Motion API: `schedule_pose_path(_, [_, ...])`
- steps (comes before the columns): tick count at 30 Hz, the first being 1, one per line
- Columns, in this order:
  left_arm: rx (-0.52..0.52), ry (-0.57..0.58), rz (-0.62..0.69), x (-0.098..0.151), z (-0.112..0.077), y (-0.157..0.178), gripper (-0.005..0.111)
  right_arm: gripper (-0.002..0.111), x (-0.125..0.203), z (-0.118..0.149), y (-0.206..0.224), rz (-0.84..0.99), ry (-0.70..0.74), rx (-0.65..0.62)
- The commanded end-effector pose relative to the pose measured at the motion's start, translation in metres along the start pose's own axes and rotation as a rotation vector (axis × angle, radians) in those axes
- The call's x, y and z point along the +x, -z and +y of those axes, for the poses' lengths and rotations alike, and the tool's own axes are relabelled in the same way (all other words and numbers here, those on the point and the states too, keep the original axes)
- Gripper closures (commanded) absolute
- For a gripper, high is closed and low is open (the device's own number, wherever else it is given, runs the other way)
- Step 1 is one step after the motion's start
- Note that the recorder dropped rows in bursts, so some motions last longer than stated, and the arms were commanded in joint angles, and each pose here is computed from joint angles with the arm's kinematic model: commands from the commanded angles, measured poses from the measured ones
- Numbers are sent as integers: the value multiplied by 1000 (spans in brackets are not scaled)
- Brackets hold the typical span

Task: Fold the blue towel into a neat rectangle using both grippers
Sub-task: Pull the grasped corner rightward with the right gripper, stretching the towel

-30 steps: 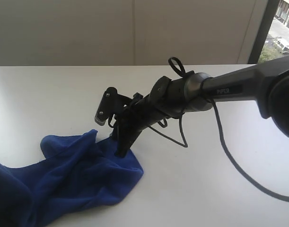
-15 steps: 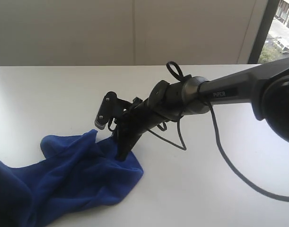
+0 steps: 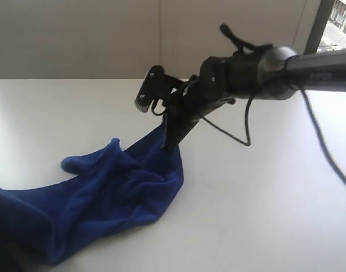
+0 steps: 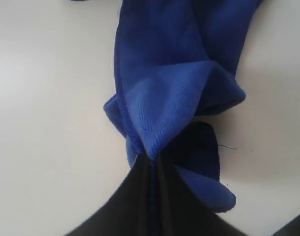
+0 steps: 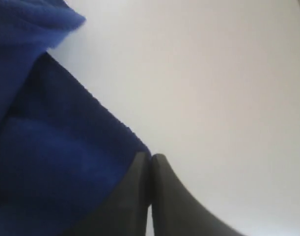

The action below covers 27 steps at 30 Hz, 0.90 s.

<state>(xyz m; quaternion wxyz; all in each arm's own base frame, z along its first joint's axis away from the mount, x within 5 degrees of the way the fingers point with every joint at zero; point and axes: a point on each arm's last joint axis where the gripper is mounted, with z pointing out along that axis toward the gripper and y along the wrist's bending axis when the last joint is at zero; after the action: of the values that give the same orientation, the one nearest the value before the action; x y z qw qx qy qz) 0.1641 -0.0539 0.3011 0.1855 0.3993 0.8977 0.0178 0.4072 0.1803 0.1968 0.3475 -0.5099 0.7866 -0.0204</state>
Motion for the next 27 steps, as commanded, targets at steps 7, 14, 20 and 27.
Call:
schedule_pose_path(7, [-29, 23, -21, -1, 1, 0, 107, 108, 55, -69, 114, 352, -180, 196])
schedule_pose_path(14, [-28, 29, -19, -1, 1, 0, 107, 108, 84, -68, 182, 499, -397, 188])
schedule_pose_path(20, [-11, 33, -10, 0, 0, 0, 107, 108, 113, -14, 173, 626, -565, -77])
schedule_pose_path(27, [-11, 35, -9, 1, -1, -1, 107, 106, 144, 44, 124, 607, -568, -360])
